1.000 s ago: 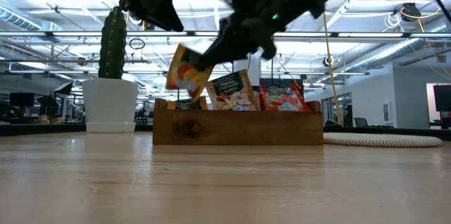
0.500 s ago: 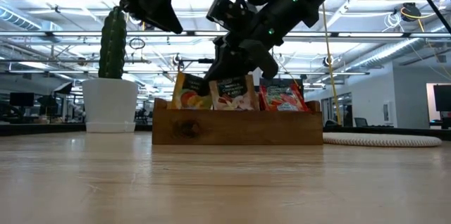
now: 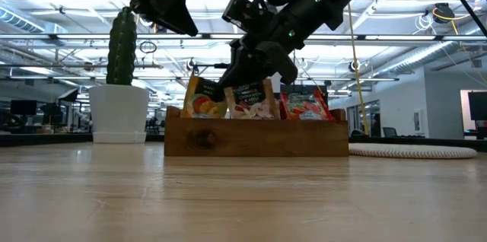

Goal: Pick & Place Tea
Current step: Put the yellow tea bag into the left section of the wooden organizer

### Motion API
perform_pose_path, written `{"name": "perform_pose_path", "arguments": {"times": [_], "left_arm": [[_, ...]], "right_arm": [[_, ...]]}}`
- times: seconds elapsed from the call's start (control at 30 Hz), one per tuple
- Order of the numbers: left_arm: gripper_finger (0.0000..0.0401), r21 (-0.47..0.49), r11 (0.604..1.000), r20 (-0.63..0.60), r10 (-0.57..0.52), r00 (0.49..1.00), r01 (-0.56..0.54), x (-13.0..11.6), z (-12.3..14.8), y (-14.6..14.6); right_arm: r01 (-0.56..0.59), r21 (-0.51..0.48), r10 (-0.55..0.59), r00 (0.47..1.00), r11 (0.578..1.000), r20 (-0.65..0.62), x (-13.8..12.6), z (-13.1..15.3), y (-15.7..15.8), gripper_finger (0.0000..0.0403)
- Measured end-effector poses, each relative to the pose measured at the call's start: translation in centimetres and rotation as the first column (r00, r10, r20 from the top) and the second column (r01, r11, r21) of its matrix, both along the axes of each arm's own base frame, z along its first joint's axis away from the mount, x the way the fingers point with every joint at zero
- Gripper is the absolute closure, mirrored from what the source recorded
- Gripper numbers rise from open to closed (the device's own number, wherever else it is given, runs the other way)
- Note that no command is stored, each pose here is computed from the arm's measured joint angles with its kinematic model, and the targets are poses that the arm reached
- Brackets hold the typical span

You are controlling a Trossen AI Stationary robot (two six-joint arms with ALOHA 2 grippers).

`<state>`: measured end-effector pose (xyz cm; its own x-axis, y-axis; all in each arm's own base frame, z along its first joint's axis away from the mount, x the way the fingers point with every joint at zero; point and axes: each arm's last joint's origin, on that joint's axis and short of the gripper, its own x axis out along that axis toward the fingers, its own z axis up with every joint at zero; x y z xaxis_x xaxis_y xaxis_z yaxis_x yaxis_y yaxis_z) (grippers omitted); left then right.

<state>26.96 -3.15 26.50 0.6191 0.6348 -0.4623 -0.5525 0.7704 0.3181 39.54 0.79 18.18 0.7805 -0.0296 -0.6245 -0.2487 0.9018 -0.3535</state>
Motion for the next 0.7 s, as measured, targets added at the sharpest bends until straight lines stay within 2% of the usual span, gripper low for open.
{"name": "perform_pose_path", "arguments": {"times": [0.1,0.37,0.57,0.7], "left_arm": [[0.0157,-0.009,1.0,0.009,0.007,1.0,-0.007,0.0,0.0,0.0],[0.0157,-0.012,1.0,0.011,0.008,1.0,-0.008,0.0,0.0,0.0],[0.0157,-0.029,0.999,0.022,0.034,0.999,-0.034,0.1,0.0,0.5],[0.0157,-0.127,0.992,-0.088,0.013,0.996,-0.024,0.5,-1.3,2.9]], "right_arm": [[0.005,0.006,-0.005,1.0,1.0,0.001,0.0,0.0,0.0,0.038],[0.019,0.021,-0.02,0.998,1.0,0.052,0.2,0.6,-0.1,0.0269],[0.015,-0.015,-0.012,0.989,1.0,0.147,-1.2,4.8,0.1,0.022],[0.061,-0.019,-0.057,0.983,0.998,0.176,-3.8,7.7,-0.7,0.0208]]}}
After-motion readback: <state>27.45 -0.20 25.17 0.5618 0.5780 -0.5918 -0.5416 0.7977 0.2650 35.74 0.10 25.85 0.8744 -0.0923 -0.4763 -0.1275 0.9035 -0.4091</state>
